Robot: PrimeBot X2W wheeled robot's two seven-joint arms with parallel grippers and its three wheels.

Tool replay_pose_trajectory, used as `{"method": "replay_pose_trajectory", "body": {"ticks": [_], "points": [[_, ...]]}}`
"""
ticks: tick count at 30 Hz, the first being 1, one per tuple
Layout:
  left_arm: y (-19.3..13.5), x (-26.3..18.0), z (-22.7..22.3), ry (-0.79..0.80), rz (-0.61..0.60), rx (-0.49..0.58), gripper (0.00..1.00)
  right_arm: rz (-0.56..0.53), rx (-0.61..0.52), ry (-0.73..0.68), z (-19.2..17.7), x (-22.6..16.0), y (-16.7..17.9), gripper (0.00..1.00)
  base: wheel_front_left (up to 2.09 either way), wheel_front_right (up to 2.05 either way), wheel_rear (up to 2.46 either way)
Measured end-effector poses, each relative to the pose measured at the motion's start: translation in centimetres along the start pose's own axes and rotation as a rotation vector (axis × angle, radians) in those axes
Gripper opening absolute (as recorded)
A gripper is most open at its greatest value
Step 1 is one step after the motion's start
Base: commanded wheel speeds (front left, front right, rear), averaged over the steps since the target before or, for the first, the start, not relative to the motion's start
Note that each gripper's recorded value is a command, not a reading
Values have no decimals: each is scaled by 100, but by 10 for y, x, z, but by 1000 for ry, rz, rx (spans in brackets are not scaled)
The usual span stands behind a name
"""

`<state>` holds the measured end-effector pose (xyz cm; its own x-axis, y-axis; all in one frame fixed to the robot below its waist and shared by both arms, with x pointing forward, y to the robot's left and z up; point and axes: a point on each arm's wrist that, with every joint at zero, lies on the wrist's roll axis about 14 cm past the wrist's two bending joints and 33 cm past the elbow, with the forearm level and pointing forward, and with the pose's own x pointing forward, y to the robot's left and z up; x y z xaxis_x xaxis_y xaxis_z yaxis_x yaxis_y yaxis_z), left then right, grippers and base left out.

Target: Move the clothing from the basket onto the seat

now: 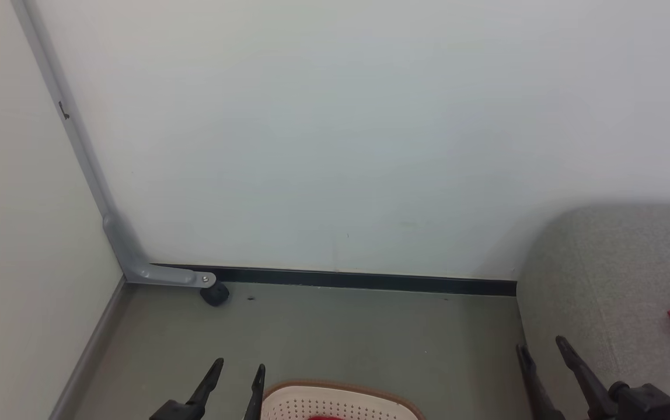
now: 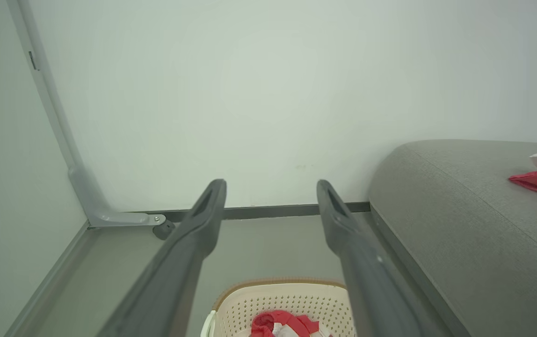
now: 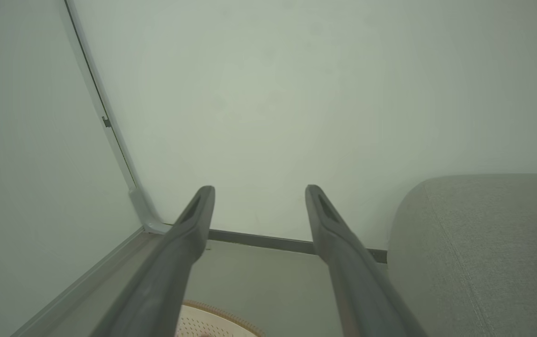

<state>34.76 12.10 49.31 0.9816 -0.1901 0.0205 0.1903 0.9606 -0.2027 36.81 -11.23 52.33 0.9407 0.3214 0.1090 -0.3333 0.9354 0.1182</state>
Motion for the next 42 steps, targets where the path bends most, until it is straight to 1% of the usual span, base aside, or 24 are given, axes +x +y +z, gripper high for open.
{"method": "replay_pose_trajectory", "body": {"ticks": [7, 9, 14, 22, 42], "points": [[10, -3, -9, 28, 35, 5, 100, -49, -4, 68, -24, -14, -4, 100, 0, 0, 0], [10, -3, -10, 32, 36, 7, 100, -56, -10, 78, -27, -16, -5, 100, 0, 0, 0], [14, -7, -19, 57, 57, 4, 100, -134, 4, 93, -34, -26, -16, 100, 0, 0, 0], [24, -10, -27, 82, 104, 9, 100, -212, 22, 115, -42, -42, -28, 100, 0, 0, 0], [30, -13, -37, 107, 132, -12, 100, -249, 41, 99, -39, -43, -34, 100, 0, 0, 0]]}}
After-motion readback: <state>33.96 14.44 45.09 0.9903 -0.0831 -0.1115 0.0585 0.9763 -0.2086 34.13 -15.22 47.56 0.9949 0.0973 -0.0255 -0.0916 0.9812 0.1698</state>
